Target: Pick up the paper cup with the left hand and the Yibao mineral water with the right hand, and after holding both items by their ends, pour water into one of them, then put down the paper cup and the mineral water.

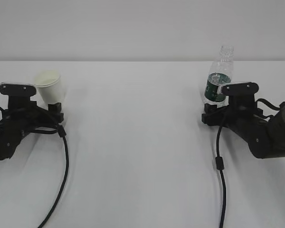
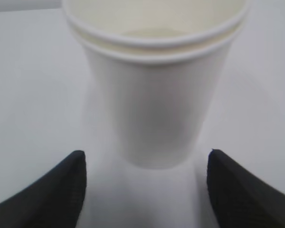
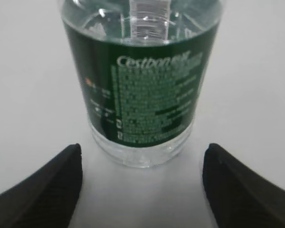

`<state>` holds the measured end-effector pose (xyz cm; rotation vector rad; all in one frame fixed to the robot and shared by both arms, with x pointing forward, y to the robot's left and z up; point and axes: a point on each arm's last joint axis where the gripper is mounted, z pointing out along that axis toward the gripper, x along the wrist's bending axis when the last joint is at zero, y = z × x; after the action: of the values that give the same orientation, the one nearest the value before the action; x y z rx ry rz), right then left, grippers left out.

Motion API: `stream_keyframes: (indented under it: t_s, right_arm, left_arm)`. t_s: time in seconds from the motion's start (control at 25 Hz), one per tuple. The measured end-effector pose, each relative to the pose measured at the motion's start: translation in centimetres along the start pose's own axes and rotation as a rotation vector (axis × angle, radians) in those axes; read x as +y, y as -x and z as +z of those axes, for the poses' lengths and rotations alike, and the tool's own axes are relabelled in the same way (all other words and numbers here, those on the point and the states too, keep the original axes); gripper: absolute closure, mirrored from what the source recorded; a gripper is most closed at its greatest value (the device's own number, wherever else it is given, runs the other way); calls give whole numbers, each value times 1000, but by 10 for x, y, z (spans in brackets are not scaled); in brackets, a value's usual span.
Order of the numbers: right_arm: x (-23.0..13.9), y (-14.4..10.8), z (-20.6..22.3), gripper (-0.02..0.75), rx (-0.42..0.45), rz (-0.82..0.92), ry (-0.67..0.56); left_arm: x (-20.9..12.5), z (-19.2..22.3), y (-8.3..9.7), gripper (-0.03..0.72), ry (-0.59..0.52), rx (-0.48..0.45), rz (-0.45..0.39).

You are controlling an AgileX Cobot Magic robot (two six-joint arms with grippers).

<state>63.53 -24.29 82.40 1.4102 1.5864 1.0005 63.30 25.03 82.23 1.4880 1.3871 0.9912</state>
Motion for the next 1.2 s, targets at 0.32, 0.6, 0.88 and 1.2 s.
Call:
stream_keyframes:
  t_s: [0.32,0.6,0.88,1.2]
  right_arm:
    - [35,1,-45,134,30,-25,70]
    - [76,6,-109,134,48,-37,116]
    - [119,10,-180,134,72,-108,124]
    - [147,16,-252,136,75,-147,104]
  left_arm:
    - [30,-31,-2,115,3,2,39]
    - [80,-72,-2,115,4,-10,33]
    - [153,-131,-1,116,41,-48,53]
    - [202,-224,-5,116,23,-70,86]
